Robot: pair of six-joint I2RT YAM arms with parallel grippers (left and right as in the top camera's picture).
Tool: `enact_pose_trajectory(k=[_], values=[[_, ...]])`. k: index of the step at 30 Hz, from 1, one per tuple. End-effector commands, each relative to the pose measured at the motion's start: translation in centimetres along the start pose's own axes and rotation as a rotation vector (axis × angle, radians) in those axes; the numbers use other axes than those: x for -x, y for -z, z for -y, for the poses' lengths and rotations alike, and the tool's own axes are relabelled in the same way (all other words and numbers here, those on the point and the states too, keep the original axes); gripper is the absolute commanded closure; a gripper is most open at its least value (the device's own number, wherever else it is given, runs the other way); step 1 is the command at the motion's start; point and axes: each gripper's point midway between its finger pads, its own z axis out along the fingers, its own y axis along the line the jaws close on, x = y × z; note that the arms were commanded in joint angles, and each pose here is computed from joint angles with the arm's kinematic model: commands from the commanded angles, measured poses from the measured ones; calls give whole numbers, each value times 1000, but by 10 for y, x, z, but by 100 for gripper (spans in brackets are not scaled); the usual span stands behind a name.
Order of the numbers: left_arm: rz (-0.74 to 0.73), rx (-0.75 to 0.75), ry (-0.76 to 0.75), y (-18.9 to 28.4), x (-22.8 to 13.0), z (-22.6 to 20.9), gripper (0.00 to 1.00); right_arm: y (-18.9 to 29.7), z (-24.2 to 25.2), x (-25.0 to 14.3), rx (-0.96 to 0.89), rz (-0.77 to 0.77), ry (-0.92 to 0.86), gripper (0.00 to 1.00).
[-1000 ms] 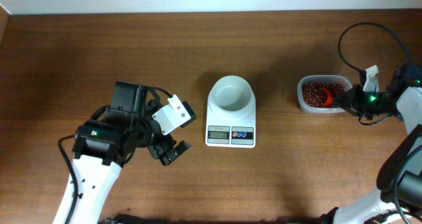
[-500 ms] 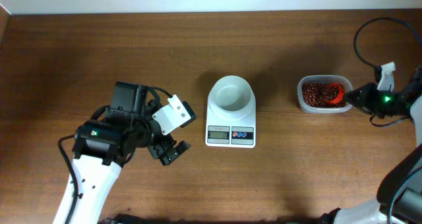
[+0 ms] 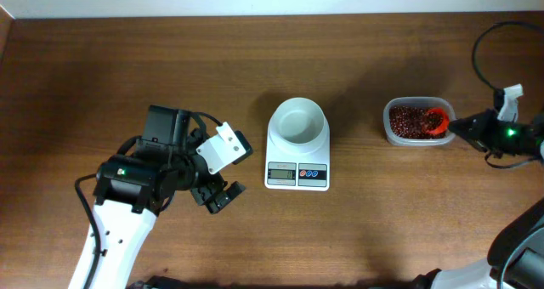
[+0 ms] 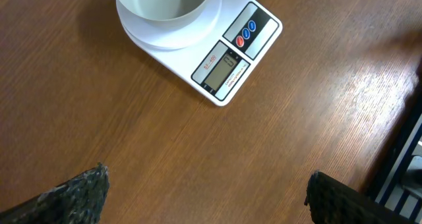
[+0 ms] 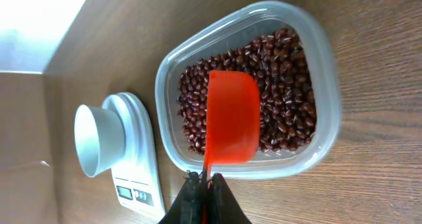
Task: Scoop and weigh 50g on scale
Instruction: 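Drag the scoop through the beans toward the tub's right edge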
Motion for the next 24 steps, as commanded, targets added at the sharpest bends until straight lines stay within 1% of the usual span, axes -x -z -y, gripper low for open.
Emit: enact_pose_trajectory(k=[1, 5, 13, 22, 24], values=[[15, 15, -17, 5, 3, -1, 1, 14, -10, 7, 65, 44, -38, 96], [15, 15, -17, 5, 3, -1, 1, 17, -12, 8, 89, 52, -53, 96], [15, 15, -17, 5, 3, -1, 1, 20, -32, 10, 209, 62, -76, 96], [15, 15, -17, 5, 3, -1, 1, 22, -33, 6, 222, 49, -105, 96], [15, 15, -17, 5, 3, -1, 1, 27, -38, 8, 268, 64, -117, 96]])
